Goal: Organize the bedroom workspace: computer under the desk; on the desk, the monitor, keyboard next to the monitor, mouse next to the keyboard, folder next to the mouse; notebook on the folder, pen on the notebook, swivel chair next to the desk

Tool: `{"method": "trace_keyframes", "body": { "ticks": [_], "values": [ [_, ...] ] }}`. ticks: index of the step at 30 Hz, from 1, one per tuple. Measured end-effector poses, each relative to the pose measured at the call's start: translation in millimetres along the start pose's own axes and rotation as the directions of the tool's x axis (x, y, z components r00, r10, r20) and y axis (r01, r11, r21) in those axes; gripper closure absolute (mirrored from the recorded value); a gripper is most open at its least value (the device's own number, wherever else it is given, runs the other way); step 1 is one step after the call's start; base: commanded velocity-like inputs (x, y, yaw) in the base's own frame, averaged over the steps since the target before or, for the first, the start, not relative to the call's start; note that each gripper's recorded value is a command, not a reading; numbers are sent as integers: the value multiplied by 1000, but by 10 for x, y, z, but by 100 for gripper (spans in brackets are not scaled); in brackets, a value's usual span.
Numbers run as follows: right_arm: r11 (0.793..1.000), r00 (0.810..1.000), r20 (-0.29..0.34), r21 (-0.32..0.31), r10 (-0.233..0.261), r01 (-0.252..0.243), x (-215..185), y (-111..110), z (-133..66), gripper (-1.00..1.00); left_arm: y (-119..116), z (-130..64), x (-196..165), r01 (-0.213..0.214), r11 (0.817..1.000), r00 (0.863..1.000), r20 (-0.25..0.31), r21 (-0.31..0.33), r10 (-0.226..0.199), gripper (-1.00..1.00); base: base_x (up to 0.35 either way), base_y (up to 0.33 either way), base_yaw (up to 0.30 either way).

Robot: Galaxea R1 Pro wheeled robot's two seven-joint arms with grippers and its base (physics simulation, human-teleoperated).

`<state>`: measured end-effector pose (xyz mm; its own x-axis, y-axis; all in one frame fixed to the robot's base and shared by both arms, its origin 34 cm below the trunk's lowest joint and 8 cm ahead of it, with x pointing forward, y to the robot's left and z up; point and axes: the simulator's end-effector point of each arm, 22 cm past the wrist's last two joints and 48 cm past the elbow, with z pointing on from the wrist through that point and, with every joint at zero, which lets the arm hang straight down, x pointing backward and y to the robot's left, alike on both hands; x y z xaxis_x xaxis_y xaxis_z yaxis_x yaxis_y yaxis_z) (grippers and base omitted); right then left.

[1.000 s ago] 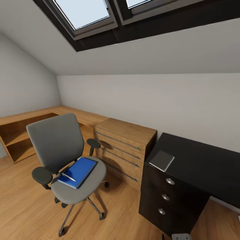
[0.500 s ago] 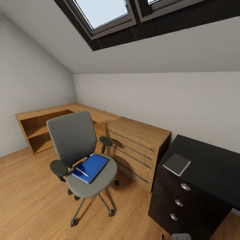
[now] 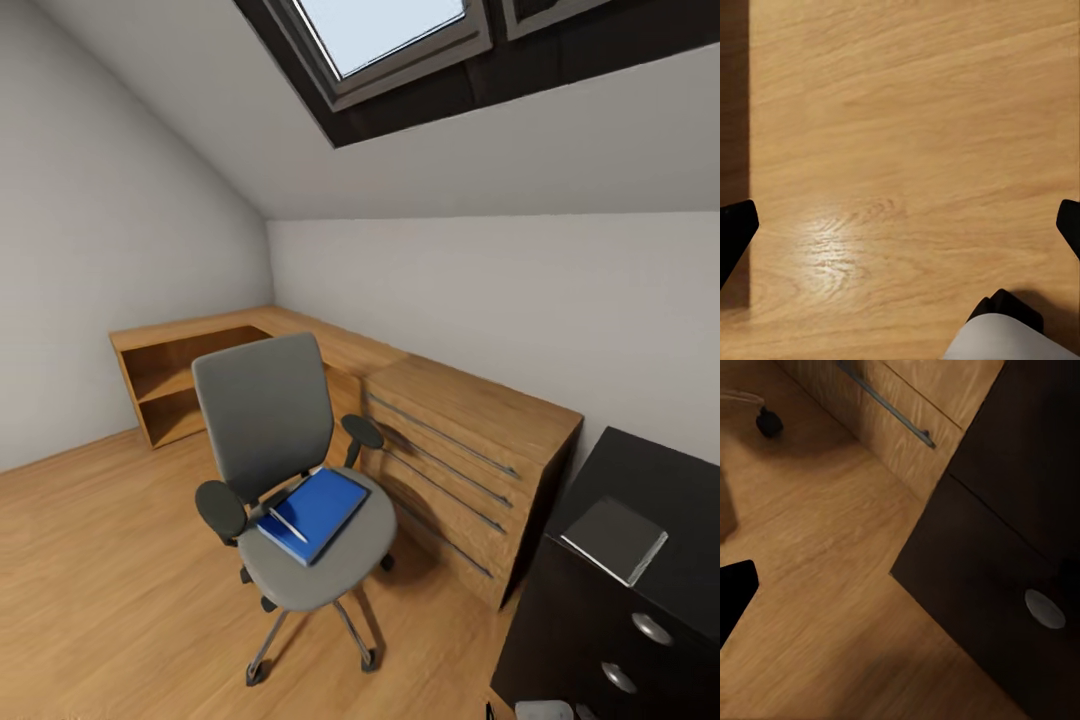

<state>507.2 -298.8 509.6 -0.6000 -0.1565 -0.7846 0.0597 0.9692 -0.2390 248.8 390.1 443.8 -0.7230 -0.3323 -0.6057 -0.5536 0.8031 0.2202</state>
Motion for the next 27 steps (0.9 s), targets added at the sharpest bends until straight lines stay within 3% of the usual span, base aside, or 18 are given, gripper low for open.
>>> {"method": "trace_keyframes", "body": {
  "ticks": [11, 20, 22, 24, 27],
  "values": [
    [1000, 1000, -9, -7, -3, 3, -41, -6, -43, -100, 25, -71, -43, 2, 1000, 1000, -4, -5, -2, -100, 29, 2, 247],
    [1000, 1000, -9, -12, -3, 3, -171, -36, -125, -100, 60, -191, -140, 2, 1000, 1000, -7, -7, -2, -100, 0, 0, 27],
    [999, 1000, 6, -36, 1, 0, -268, 45, -130, -100, 81, -203, -168, -1, 1000, 1000, -12, -9, 1, -100, 0, 0, 0],
    [995, 991, 121, -84, 61, -51, -996, 316, 25, -100, -181, -138, -488, 27, 999, 1000, 7, 41, -27, -100, 0, 0, 0],
    [993, 992, 103, -103, 70, -60, -1275, 426, 83, -100, -387, -143, -785, 55, 995, 998, 32, 81, -58, -100, 0, 0, 0]
  ]
}}
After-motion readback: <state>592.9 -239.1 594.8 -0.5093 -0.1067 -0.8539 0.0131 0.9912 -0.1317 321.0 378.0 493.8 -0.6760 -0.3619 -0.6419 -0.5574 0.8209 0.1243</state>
